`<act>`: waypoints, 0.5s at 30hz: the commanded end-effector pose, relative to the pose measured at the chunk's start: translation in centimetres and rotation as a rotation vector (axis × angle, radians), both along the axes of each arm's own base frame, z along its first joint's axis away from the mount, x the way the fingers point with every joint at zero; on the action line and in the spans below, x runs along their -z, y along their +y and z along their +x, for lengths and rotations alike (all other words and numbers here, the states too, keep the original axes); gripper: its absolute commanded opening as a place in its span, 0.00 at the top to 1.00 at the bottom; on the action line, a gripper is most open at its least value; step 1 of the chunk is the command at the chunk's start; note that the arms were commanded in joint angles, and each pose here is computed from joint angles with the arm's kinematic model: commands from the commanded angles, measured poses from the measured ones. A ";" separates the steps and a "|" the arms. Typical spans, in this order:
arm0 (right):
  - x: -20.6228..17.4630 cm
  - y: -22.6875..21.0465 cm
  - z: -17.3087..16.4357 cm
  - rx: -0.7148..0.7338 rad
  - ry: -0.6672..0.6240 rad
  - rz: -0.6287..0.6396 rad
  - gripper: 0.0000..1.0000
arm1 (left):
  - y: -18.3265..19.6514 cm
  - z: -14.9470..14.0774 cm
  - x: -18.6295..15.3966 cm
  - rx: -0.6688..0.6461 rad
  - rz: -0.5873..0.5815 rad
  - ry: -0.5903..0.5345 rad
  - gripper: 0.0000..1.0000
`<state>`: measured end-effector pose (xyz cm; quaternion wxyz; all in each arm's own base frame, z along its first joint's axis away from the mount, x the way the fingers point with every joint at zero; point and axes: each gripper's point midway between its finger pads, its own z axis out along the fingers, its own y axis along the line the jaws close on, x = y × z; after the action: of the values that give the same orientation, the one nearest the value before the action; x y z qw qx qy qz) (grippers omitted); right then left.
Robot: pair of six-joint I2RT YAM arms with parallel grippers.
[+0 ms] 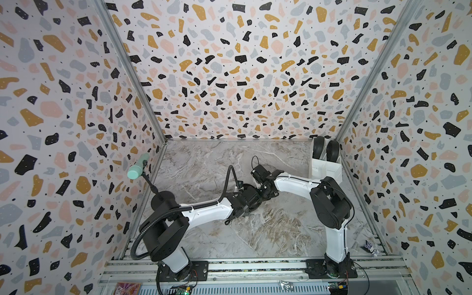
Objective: Place the belts into the storage roll
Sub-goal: Roll the belt at the center of the board.
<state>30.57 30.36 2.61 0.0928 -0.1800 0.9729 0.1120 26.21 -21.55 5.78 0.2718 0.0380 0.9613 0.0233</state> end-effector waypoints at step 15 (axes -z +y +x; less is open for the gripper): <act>2.3 -3.7 -1.8 -0.203 0.125 -0.261 0.62 | 5.3 -0.9 3.6 -0.078 0.106 -0.110 1.00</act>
<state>30.32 30.63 2.50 0.0630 -0.2464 0.9635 0.0836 26.54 -18.44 4.04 0.3417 0.0013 0.9387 0.0456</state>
